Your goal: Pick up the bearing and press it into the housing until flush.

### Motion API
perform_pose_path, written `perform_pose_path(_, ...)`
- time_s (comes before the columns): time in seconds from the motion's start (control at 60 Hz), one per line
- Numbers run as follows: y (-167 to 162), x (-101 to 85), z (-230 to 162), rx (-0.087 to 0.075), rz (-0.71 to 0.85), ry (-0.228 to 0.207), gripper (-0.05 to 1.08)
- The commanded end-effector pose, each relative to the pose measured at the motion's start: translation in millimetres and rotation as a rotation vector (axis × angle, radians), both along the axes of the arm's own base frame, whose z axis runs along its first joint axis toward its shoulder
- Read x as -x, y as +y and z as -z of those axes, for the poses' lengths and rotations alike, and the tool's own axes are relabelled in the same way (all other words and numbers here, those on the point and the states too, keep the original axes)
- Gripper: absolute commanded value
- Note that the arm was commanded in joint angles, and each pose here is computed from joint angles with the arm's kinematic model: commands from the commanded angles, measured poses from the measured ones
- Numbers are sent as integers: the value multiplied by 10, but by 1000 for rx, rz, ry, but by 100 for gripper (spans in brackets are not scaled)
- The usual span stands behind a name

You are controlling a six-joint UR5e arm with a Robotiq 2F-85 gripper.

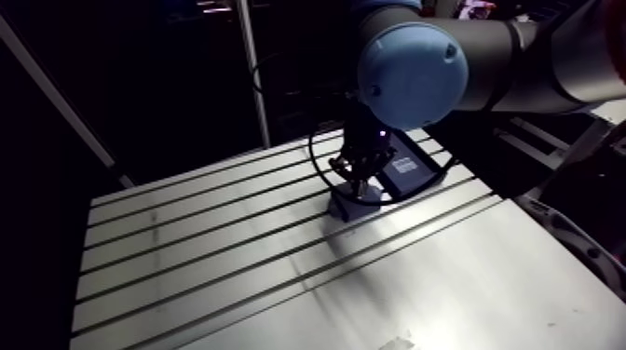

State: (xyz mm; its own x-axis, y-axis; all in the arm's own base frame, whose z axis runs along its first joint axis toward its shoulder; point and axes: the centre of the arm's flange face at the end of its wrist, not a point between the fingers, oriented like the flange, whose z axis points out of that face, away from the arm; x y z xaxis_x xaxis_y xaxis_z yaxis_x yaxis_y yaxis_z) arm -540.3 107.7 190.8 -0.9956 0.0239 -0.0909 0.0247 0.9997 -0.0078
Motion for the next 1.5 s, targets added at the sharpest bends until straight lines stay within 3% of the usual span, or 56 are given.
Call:
perform_pose_path(0.017,-7,3,12,1,0,-1,96)
perform_pose_path(1.5,-6,5,44,2,-5,-6,96)
